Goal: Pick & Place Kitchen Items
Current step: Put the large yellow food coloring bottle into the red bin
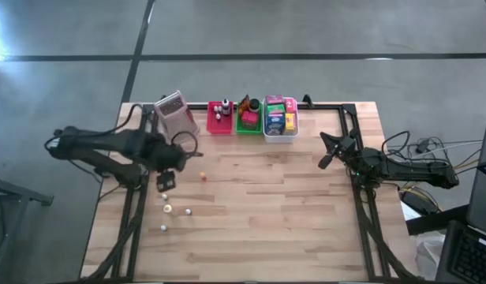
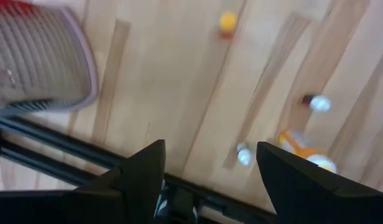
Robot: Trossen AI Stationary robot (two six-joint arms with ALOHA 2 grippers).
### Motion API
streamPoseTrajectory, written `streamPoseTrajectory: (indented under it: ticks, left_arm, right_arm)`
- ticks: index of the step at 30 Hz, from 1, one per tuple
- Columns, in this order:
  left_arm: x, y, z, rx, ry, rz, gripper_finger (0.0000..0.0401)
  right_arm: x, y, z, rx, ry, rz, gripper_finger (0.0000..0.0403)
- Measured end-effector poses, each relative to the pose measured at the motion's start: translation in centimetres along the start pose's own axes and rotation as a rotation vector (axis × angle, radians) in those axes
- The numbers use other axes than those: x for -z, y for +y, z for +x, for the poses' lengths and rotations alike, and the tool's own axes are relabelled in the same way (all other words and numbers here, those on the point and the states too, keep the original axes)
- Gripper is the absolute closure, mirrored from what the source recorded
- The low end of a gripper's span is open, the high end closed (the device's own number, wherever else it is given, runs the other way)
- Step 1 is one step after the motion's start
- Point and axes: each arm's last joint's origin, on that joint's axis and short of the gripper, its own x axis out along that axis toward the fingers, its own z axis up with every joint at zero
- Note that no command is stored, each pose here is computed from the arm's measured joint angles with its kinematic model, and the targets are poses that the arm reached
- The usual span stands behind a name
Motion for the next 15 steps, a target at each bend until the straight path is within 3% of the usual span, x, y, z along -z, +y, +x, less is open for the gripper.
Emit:
streamPoseTrajectory:
  ticks: [6, 15]
  left_arm:
    - [2.7, -0.7, 0.5, 0.026, -0.007, 0.011, 0.0152]
    - [4.0, -1.4, 0.0, 0.066, -0.036, 0.016, 0.0153]
  right_arm:
    - [0.0, 0.0, 0.0, 0.000, 0.000, 0.000, 0.0394]
    - [0.0, 0.0, 0.0, 0.000, 0.000, 0.000, 0.0394]
